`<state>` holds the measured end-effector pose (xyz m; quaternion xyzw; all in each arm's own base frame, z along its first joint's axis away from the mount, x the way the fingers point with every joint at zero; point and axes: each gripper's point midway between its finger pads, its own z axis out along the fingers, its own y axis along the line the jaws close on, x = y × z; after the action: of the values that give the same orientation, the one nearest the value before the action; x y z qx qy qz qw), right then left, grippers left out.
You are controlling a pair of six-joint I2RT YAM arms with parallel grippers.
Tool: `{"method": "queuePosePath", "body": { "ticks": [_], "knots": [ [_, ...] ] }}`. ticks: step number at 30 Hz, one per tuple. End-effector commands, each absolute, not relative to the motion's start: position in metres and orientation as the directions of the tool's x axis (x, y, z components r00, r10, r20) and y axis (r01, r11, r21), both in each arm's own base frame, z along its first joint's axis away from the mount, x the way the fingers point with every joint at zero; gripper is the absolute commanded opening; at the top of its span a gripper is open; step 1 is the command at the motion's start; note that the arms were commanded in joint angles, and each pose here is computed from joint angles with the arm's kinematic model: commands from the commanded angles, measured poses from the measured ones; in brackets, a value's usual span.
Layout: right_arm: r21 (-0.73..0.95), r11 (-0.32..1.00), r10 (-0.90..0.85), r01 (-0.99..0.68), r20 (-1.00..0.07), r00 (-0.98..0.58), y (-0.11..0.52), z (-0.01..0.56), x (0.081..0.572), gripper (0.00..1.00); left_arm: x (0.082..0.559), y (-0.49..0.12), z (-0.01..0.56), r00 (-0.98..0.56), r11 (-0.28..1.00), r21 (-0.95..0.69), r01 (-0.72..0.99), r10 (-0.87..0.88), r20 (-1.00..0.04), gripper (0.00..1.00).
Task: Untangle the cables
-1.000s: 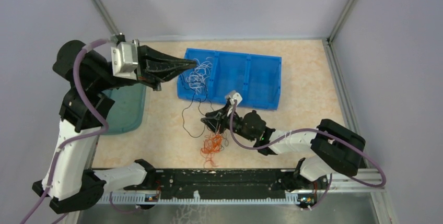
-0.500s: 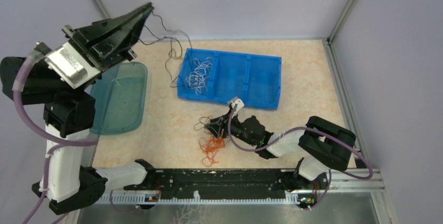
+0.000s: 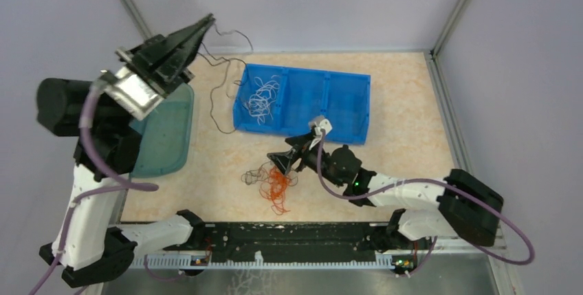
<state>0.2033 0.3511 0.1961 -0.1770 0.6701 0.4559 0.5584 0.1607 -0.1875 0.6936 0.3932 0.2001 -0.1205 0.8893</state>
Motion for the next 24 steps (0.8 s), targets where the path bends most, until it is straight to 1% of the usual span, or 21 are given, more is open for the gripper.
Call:
{"method": "queuePosePath", "body": {
  "ticks": [1,4,6,7,8,10,11,13,20,24],
  "knots": [
    [0.332,0.594,0.307,-0.733,-0.935,-0.175,0.327,0.258,0.219,0.9,0.195,-0.215,0.632,0.826,0.583,0.669,0.461,-0.007,-0.563,0.0],
    [0.316,0.674,0.307,-0.668,-0.942,-0.136,0.298,0.271,0.227,0.91,0.209,-0.227,0.602,0.785,0.556,0.652,0.516,-0.001,-0.62,0.0],
    [0.322,0.759,0.315,-0.566,-0.942,-0.114,0.268,0.272,0.238,0.91,0.222,-0.238,0.58,0.744,0.536,0.629,0.563,0.003,-0.668,0.0],
    [0.328,0.806,0.32,-0.493,-0.942,-0.104,0.251,0.272,0.245,0.9,0.229,-0.242,0.57,0.725,0.529,0.618,0.581,0.007,-0.688,0.0],
    [0.342,0.865,0.335,-0.366,-0.938,-0.085,0.223,0.272,0.255,0.87,0.235,-0.247,0.562,0.709,0.522,0.609,0.597,0.011,-0.705,0.0],
    [0.338,0.927,0.33,-0.159,-0.941,-0.075,0.181,0.264,0.263,0.86,0.248,-0.256,0.545,0.678,0.512,0.59,0.624,0.019,-0.735,0.0],
    [0.329,0.941,0.323,-0.081,-0.944,-0.071,0.164,0.261,0.264,0.86,0.255,-0.261,0.536,0.661,0.509,0.577,0.638,0.022,-0.75,0.0],
    [0.32,0.948,0.319,-0.007,-0.946,-0.056,0.143,0.258,0.266,0.86,0.269,-0.271,0.522,0.632,0.501,0.557,0.662,0.027,-0.775,0.0],
    [0.347,0.926,0.352,0.148,-0.936,-0.012,0.092,0.258,0.272,0.87,0.324,-0.317,0.469,0.507,0.461,0.467,0.755,0.041,-0.861,0.0],
    [0.369,0.908,0.368,0.196,-0.929,0.042,0.071,0.266,0.271,0.88,0.347,-0.349,0.441,0.458,0.416,0.435,0.799,0.049,-0.888,0.0]
  ]
}}
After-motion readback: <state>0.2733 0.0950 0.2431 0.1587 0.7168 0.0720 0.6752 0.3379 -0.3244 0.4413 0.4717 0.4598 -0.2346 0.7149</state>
